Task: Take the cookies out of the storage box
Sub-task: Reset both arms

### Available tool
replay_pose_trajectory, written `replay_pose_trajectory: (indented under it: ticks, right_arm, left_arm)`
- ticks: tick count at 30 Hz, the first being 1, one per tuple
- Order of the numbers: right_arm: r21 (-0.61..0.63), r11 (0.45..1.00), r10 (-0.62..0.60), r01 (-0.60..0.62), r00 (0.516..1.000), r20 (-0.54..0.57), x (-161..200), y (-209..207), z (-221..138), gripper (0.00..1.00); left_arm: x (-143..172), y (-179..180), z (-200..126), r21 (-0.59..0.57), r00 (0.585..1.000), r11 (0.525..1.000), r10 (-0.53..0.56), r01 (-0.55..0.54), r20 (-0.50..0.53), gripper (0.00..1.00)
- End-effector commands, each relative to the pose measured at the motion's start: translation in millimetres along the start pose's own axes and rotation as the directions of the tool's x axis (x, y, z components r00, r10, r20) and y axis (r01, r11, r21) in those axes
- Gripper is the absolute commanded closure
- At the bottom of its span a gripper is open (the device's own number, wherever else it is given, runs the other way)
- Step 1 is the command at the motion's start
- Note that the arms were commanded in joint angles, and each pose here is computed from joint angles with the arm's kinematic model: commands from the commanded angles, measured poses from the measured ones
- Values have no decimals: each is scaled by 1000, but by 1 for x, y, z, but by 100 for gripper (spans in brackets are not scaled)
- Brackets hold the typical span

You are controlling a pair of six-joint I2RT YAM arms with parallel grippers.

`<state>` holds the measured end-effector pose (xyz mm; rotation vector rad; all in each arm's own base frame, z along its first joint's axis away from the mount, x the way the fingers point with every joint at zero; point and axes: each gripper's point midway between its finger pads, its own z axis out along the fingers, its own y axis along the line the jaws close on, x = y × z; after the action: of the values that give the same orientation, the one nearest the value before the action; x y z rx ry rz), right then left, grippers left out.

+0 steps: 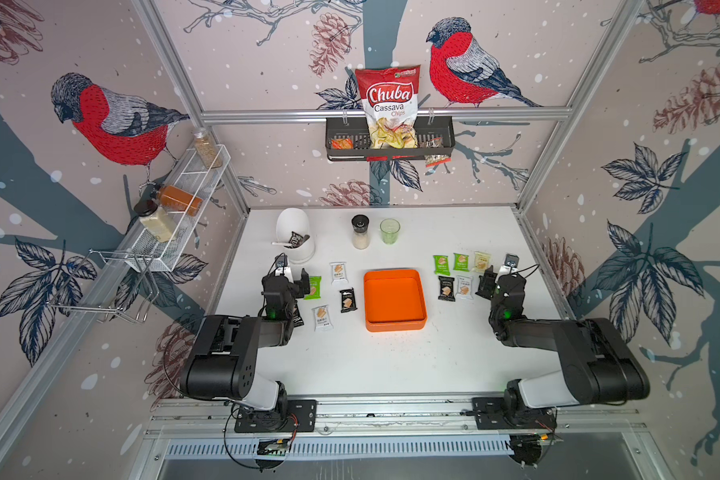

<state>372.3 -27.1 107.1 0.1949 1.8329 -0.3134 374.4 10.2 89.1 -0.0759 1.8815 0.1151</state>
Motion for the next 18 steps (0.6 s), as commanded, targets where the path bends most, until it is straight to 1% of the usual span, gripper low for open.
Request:
replay_pose_trajectory:
  ticks: [1, 2, 3, 4, 5, 6, 7, 10, 11, 13, 18]
  right_arm:
    - [-80, 992, 100, -93, 991, 85, -25, 4, 3, 28]
    - [-114, 988, 112, -102, 990, 89, -25, 4, 2, 27]
    - [-147, 982, 132, -117, 987, 96, -19, 3, -3, 22]
    - [-170, 978, 144, -121, 981, 128, -19, 2, -7, 16]
    - [-190, 975, 152, -118, 972, 178, -23, 3, -14, 7]
    - [-192, 975, 138, -109, 979, 146, -21, 6, -10, 0]
    - [-189, 976, 130, -110, 986, 100, -17, 7, -5, 0]
    - [-183, 977, 140, -111, 978, 153, -21, 4, -11, 0]
    - [-161, 981, 133, -110, 980, 145, -19, 3, -11, 0]
    - [-173, 979, 133, -112, 984, 116, -18, 5, -7, 0]
    - [-179, 978, 133, -110, 984, 122, -19, 6, -8, 0]
  left_arm:
    - [-36, 10, -8, -51, 983, 998, -31, 41, 182, 1]
    - [-33, 9, -5, -47, 989, 998, -32, 39, 146, 1]
    - [-33, 9, -6, -39, 987, 998, -34, 41, 158, 1]
    - [-35, 10, -6, -41, 985, 998, -35, 43, 168, 2]
    - [-33, 8, -4, -35, 989, 999, -34, 40, 146, 1]
    - [-34, 9, -5, -32, 987, 999, -36, 42, 155, 1]
    - [-34, 9, -6, -34, 987, 999, -37, 43, 159, 1]
    - [-34, 9, -5, -31, 987, 999, -36, 41, 154, 2]
    - [-34, 9, -5, -33, 988, 999, -37, 43, 151, 1]
    - [-34, 9, -5, -31, 987, 999, -38, 43, 153, 2]
    - [-33, 9, -5, -33, 988, 999, -36, 42, 150, 1]
